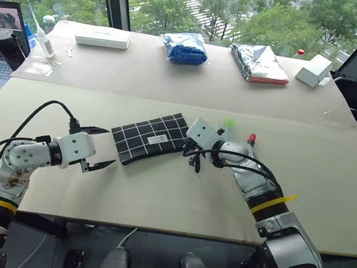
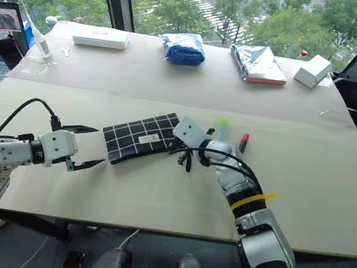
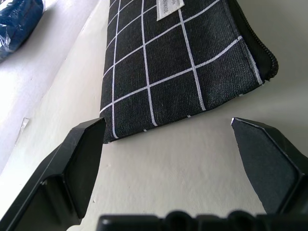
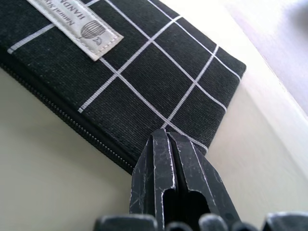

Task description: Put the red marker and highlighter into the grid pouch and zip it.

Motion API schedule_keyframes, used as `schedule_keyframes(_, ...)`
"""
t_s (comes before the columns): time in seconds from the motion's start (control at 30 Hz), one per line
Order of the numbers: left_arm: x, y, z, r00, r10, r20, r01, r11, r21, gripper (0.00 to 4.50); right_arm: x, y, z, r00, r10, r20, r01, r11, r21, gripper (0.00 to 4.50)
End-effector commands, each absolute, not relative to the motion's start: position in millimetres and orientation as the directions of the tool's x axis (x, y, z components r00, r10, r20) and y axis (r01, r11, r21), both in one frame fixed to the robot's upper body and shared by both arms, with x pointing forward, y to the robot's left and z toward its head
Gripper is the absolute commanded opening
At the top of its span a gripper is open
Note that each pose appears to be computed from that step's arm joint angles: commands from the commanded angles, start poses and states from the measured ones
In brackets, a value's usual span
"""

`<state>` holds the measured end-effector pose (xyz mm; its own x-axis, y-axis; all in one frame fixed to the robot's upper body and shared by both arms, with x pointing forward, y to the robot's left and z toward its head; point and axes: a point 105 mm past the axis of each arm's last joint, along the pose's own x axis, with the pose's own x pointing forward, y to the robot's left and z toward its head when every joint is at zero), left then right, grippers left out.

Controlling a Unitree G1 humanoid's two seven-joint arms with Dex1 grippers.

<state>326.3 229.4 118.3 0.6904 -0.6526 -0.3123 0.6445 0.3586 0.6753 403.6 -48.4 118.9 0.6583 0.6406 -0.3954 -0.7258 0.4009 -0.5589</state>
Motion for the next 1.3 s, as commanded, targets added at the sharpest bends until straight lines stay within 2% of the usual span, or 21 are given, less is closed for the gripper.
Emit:
schedule_keyframes(0.03,330.1,218.3,125.6,0.684,-0.682,-0.261,0.597,0.318,0.736,4.50,400.9,-43.8,117.6,0.632,0.658,-0.409,-0.742,0.360,-0.566,0.05)
schedule_keyframes(0.53,347.6,204.0,119.8,0.655,-0.727,-0.208,0.535,0.252,0.807,4.50,403.3,-45.8,116.3,0.645,0.651,-0.400,-0.740,0.400,-0.541,0.05)
schedule_keyframes(0.87,355.2,175.8,120.5,0.567,-0.798,-0.205,0.564,0.195,0.803,4.50,403.0,-43.3,116.5,0.649,0.653,-0.391,-0.737,0.412,-0.536,0.05)
schedule_keyframes(1.13,360.3,178.1,119.7,0.577,-0.790,-0.208,0.559,0.197,0.805,4.50,404.6,-47.4,117.9,0.659,0.645,-0.388,-0.730,0.421,-0.539,0.05)
schedule_keyframes(1.23,360.3,175.8,119.9,0.569,-0.799,-0.193,0.563,0.208,0.800,3.76,405.0,-49.3,118.7,0.661,0.642,-0.389,-0.728,0.420,-0.542,0.00)
schedule_keyframes(1.3,358.8,172.7,118.2,0.555,-0.809,-0.194,0.569,0.199,0.798,2.99,405.7,-50.0,119.3,0.663,0.640,-0.388,-0.726,0.422,-0.542,0.00)
